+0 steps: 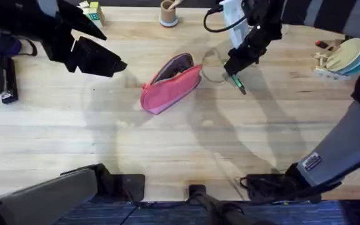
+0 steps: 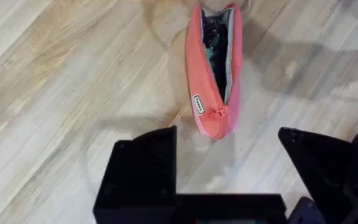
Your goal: Unzip the bag, pick up the pens from the table one at a time and place them inside, then zip the bag closed.
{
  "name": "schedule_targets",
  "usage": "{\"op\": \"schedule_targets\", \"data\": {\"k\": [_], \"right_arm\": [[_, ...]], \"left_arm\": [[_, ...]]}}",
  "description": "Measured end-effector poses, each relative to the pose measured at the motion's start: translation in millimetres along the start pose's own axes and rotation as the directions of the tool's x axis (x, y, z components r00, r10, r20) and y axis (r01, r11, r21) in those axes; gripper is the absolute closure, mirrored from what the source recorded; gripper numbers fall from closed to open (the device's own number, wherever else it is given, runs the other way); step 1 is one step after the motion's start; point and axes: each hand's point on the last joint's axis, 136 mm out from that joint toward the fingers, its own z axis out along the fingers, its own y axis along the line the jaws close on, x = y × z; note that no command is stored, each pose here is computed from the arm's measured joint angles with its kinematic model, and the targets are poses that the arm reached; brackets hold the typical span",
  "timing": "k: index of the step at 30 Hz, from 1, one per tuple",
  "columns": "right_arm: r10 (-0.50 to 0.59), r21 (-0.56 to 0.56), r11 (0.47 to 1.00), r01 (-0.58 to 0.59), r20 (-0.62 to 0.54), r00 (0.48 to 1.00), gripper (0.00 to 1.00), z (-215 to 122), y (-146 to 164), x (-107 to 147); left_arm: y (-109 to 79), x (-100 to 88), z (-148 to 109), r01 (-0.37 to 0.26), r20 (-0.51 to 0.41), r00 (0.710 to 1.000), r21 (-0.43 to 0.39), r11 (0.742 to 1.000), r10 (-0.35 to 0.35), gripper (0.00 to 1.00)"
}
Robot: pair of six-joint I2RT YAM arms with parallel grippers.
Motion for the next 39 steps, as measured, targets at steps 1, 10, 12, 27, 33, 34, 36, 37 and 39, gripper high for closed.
{"op": "schedule_targets", "data": {"k": [1,10,12,27,33,34,36,37,39], "right_arm": [[0.002,0.0,1.0,-0.002,0.0,1.0,0.971,0.0,0.0,-0.1],[-0.029,0.037,0.999,0.026,0.071,0.997,0.97,-26.2,-3.1,-9.6],[-0.066,0.06,0.996,0.059,0.114,0.991,0.97,-42.5,-4.0,-15.6],[-0.549,0.212,0.833,0.511,0.212,0.808,0.969,-104.0,44.0,-47.6],[-0.744,0.242,0.668,0.703,0.187,0.642,0.969,-103.1,82.6,-56.9],[-0.775,0.251,0.631,0.734,0.184,0.604,0.969,-103.2,89.9,-59.2],[-0.827,0.261,0.563,0.784,0.174,0.535,0.969,-103.0,102.9,-61.2],[-0.851,0.265,0.525,0.809,0.167,0.498,0.969,-103.0,109.4,-61.7],[-0.893,0.272,0.451,0.85,0.155,0.423,0.969,-102.5,121.7,-62.3]], "left_arm": [[0.0,0.0,0.0,0.0,0.0,1.0,0.0,1.0,0.0,0.008],[0.2,-0.1,0.0,-0.001,0.0,1.0,-0.001,1.0,0.001,0.008],[0.7,-0.4,0.0,-0.003,0.002,1.0,-0.003,1.0,0.003,0.007],[2.7,-1.7,0.0,-0.01,0.006,1.0,-0.01,1.0,0.01,0.007],[2.7,-1.7,0.0,-0.01,0.006,1.0,-0.01,1.0,0.01,0.008],[2.7,-1.7,0.0,-0.01,0.006,1.0,-0.01,1.0,0.01,0.008],[2.9,-1.4,0.0,-0.01,0.005,1.0,-0.011,1.0,0.01,0.008],[3.3,-0.7,0.0,-0.01,0.0,1.0,-0.014,1.0,0.01,0.008],[4.3,0.9,0.0,-0.01,-0.009,1.0,-0.019,1.0,0.01,0.008]]}}
